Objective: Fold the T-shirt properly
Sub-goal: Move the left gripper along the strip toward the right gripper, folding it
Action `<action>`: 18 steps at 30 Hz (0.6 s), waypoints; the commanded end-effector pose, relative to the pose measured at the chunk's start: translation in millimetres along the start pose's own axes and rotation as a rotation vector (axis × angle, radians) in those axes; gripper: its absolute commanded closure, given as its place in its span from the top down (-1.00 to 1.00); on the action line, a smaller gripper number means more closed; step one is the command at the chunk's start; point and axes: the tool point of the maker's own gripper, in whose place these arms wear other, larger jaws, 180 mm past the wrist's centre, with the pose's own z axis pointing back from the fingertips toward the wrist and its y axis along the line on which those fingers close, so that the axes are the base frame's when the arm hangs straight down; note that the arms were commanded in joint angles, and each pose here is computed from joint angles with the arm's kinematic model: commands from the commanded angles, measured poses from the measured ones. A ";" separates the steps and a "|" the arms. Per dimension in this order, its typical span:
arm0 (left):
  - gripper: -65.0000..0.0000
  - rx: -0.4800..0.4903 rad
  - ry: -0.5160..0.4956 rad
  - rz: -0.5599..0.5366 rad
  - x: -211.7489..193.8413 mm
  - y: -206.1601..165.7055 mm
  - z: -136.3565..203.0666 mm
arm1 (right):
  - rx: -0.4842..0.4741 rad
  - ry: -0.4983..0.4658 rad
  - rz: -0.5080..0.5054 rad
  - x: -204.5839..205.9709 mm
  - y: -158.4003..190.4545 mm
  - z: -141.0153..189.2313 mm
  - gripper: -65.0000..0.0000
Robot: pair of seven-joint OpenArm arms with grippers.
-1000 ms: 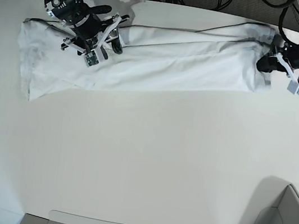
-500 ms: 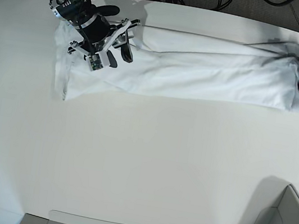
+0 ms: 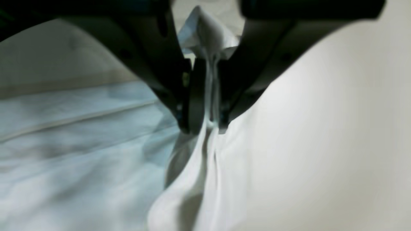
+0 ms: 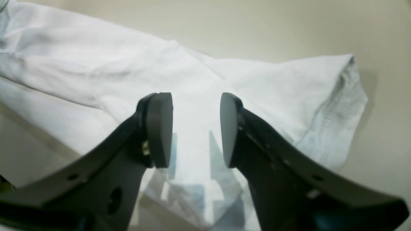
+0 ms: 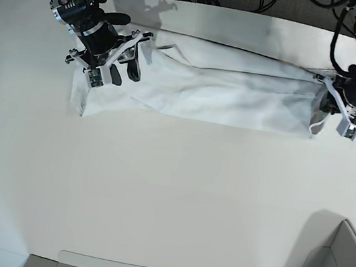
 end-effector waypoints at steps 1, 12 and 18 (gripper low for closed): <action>-1.00 0.012 -0.043 -0.034 14.9 -5.7 2.8 | 0.007 -0.049 0.005 12.9 1.0 2.5 -0.24; -1.00 -0.004 -0.081 -0.127 48.5 -72.2 -26.2 | 0.007 -0.046 0.004 11.9 1.1 2.4 -0.24; -1.00 0.002 -0.064 -0.174 62.9 -105.2 -40.3 | 0.007 -0.046 0.004 11.9 1.1 2.4 -0.24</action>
